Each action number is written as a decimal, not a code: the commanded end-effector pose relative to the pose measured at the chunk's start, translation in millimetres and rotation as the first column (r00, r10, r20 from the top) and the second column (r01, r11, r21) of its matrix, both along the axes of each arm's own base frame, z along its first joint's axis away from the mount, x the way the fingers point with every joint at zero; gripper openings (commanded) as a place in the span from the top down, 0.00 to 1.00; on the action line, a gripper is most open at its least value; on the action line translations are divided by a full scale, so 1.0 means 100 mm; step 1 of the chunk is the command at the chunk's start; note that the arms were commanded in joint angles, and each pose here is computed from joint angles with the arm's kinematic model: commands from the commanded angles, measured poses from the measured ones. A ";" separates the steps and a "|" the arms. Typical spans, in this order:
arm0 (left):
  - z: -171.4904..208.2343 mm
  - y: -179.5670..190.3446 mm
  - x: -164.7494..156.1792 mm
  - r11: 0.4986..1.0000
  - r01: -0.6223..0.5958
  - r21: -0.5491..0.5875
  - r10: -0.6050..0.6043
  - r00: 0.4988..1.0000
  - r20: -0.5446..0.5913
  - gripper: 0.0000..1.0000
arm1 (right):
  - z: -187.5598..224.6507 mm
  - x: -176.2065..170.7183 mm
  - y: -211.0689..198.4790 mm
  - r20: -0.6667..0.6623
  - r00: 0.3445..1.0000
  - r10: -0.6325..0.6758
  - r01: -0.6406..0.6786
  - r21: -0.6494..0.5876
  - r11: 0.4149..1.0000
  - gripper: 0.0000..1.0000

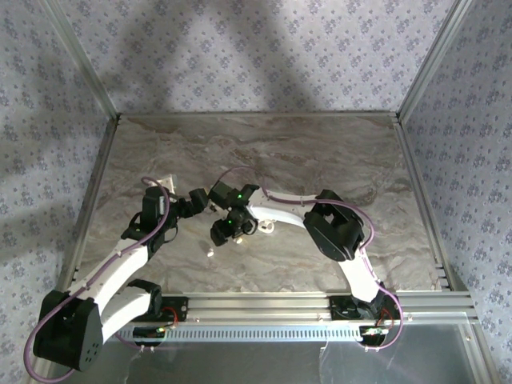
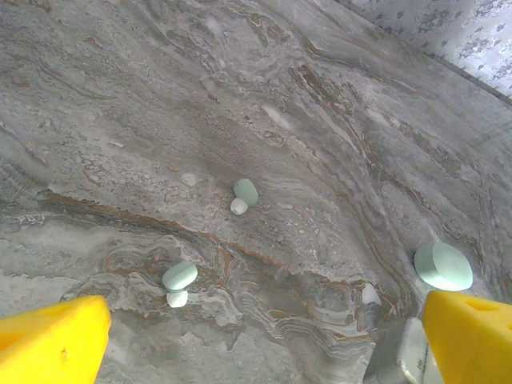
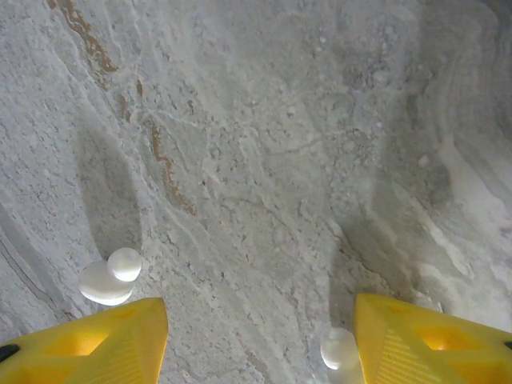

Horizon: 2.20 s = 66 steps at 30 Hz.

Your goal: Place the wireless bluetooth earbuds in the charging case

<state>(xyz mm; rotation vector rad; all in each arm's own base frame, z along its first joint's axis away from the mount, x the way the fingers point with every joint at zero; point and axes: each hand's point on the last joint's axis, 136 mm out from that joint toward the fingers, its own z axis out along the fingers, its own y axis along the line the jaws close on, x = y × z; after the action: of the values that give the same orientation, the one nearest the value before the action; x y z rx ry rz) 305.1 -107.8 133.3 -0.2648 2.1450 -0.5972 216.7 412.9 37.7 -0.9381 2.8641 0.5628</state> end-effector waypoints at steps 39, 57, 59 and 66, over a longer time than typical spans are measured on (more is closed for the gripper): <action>-0.02 -0.16 0.00 0.996 0.042 -0.081 -0.041 0.999 0.010 0.00 | 0.39 -0.11 -0.46 0.082 0.913 -0.399 0.384 0.146 0.911 0.52; -0.06 -0.35 -0.01 0.993 0.099 -0.064 -0.100 0.995 -0.006 0.00 | 0.03 -0.04 -0.48 -0.033 0.856 -0.516 0.511 0.196 0.837 0.69; -0.06 -0.35 -0.01 0.993 0.100 -0.063 -0.100 0.995 -0.005 0.00 | -0.01 -0.03 -0.48 -0.042 0.854 -0.519 0.516 0.195 0.834 0.69; -0.05 -0.36 -0.01 0.993 0.103 -0.061 -0.103 0.995 -0.004 0.00 | -0.10 -0.06 -0.44 -0.079 0.852 -0.517 0.522 0.185 0.832 0.70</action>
<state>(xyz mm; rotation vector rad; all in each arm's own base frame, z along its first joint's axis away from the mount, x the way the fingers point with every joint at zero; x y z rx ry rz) 298.9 -137.9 113.0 -0.2143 2.2029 -0.6960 214.4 370.6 36.4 -0.1313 2.7937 0.7707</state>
